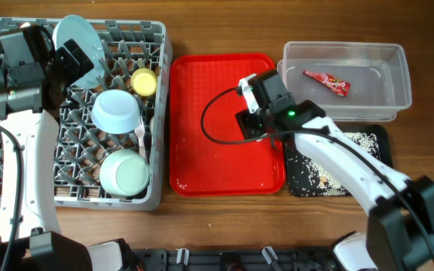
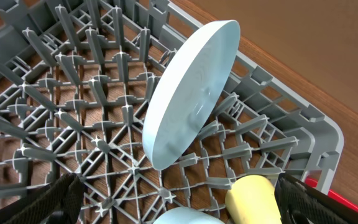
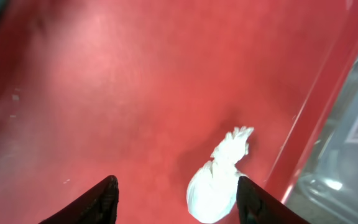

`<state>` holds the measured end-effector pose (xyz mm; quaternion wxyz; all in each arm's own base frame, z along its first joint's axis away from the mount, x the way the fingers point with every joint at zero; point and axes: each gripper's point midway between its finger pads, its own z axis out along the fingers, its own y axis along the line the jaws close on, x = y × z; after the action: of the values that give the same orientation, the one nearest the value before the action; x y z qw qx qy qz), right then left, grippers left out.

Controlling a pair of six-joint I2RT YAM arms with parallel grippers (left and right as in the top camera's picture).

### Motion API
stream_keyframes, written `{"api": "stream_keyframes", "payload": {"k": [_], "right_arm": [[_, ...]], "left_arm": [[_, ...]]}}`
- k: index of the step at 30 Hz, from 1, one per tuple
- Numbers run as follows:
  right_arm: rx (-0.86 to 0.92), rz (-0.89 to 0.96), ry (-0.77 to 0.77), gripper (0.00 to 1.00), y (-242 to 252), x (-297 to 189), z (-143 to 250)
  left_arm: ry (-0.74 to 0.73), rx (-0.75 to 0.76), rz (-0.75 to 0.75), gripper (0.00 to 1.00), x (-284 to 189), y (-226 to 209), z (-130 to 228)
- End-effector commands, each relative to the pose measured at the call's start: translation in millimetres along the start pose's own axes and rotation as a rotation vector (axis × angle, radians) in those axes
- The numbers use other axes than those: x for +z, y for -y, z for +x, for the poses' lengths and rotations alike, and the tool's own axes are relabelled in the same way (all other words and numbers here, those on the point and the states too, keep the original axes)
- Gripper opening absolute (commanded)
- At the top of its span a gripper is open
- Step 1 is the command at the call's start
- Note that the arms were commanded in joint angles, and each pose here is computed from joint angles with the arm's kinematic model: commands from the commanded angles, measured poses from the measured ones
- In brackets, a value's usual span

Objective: Sort waste into correct bins and load items into the dishwasher rack
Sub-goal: 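Move the right gripper down onto the white tissue on the tray, then grasp the white tissue and drop it into the clear bin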

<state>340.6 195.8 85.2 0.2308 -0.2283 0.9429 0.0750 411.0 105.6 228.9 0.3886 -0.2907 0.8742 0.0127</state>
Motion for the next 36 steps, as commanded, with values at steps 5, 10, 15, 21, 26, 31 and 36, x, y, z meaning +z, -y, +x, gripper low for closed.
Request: {"api": "stream_keyframes", "payload": {"k": [5,10,15,21,26,31,36], "right_arm": [[0.080,0.108,-0.188,0.61,16.9,48.4,45.0],[0.079,0.107,-0.247,0.50,16.9,63.5,60.0],[0.088,0.020,-0.222,0.33,1.5,57.5,47.9],[0.045,0.278,0.199,0.27,50.0,-57.1,-77.5],[0.173,0.524,0.258,0.25,138.5,-92.7,-79.9],[0.272,0.293,0.188,0.26,163.1,-53.6,-60.9],[0.283,0.248,0.111,0.48,161.5,-28.1,-45.7]], "left_arm": [[0.012,-0.016,0.009,1.00,-5.2,0.2,-2.3],[0.012,-0.016,0.009,1.00,-5.2,0.2,-2.3],[0.012,-0.016,0.009,1.00,-5.2,0.2,-2.3],[0.012,-0.016,0.009,1.00,-5.2,0.2,-2.3],[0.012,-0.016,0.009,1.00,-5.2,0.2,-2.3],[0.012,-0.016,0.009,1.00,-5.2,0.2,-2.3],[0.012,-0.016,0.009,1.00,-5.2,0.2,-2.3]]}}
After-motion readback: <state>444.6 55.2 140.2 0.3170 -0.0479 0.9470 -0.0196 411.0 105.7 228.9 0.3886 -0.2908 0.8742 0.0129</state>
